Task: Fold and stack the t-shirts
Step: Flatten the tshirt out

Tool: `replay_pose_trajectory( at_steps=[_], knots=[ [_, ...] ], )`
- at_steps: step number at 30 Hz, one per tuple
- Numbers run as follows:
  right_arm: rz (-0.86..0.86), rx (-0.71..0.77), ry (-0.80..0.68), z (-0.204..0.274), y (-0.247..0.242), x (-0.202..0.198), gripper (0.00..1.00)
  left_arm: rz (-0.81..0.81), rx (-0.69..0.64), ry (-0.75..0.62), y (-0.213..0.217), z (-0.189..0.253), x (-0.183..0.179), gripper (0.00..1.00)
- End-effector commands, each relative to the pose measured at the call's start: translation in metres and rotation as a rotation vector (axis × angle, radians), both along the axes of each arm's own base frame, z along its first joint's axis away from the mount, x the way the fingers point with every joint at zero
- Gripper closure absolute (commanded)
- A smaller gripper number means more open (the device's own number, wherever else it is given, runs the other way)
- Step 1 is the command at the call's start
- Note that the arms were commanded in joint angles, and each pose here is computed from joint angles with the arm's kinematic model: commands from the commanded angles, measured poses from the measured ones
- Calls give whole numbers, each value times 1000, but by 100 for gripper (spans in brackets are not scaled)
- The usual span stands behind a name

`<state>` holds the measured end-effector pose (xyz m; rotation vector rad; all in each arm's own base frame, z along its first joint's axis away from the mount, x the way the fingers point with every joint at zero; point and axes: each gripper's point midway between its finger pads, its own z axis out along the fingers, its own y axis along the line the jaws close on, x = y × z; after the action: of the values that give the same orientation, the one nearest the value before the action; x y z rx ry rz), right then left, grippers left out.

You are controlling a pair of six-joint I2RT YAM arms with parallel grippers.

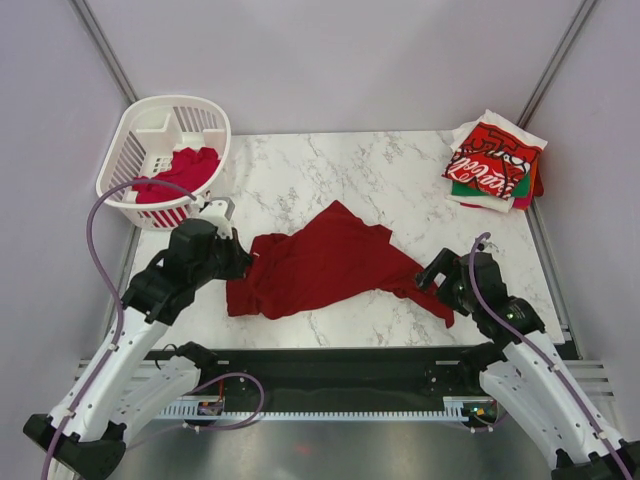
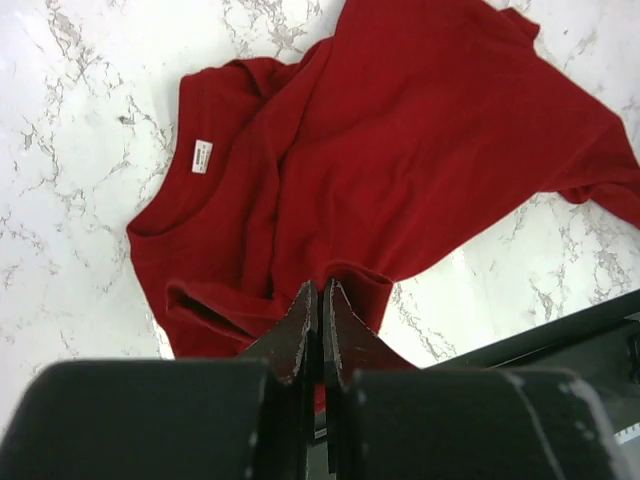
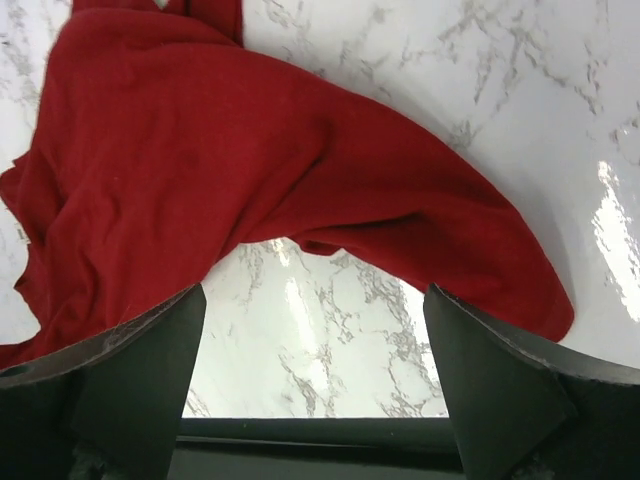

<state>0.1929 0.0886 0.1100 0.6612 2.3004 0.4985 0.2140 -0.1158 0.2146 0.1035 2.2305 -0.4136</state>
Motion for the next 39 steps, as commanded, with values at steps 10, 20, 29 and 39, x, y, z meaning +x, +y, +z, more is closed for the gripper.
replay_pose_trajectory(
  at_steps=[10,20,29,39],
  knots=[
    [247,-36,-96,29,57,99,7,12,20,-15,3,-7,5,98],
    [290,-137,37,-23,81,184,9,33,22,-83,11,-7,4,98],
    [330,-163,93,-69,98,224,14,30,23,-85,11,-9,4,98],
    [336,-182,109,-86,99,234,79,31,23,-88,11,-10,3,98]
  ],
)
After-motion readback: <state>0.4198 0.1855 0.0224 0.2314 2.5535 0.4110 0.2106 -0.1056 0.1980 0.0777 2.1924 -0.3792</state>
